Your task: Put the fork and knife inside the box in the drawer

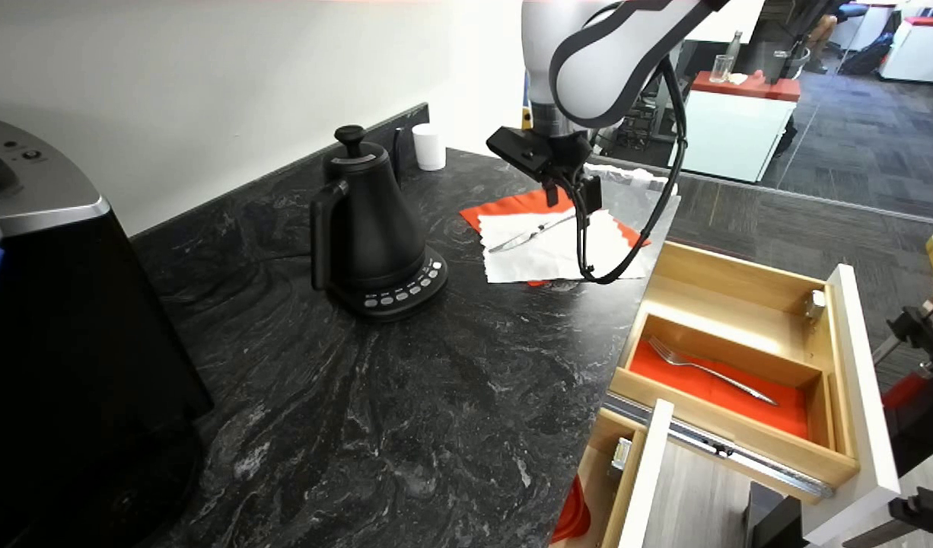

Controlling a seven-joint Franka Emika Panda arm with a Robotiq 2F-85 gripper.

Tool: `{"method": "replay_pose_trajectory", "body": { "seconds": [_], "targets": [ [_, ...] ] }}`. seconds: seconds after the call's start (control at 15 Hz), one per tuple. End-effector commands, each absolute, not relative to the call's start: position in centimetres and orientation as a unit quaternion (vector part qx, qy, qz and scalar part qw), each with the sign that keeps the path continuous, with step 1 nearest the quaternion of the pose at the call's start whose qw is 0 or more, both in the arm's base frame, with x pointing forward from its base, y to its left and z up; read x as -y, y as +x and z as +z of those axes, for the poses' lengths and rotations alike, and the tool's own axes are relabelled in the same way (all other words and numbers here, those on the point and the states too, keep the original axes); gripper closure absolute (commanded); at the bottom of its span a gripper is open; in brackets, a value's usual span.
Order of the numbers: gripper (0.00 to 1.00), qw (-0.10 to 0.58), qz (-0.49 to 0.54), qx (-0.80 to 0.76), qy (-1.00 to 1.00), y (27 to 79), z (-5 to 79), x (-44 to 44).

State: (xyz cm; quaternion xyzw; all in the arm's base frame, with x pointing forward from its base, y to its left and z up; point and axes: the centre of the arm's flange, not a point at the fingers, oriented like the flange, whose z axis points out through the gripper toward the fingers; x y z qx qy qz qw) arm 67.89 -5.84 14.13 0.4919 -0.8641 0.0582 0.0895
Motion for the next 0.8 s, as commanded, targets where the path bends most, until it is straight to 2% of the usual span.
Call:
{"method": "replay_pose_trajectory", "body": {
  "seconds": [0.0, 0.73],
  "targets": [
    [0.00, 0.086, 0.050, 0.860, 0.501, 68.19, 13.82, 5.91],
    [0.00, 0.077, 0.041, 0.844, 0.530, 68.11, 13.41, 5.54]
  ]
}}
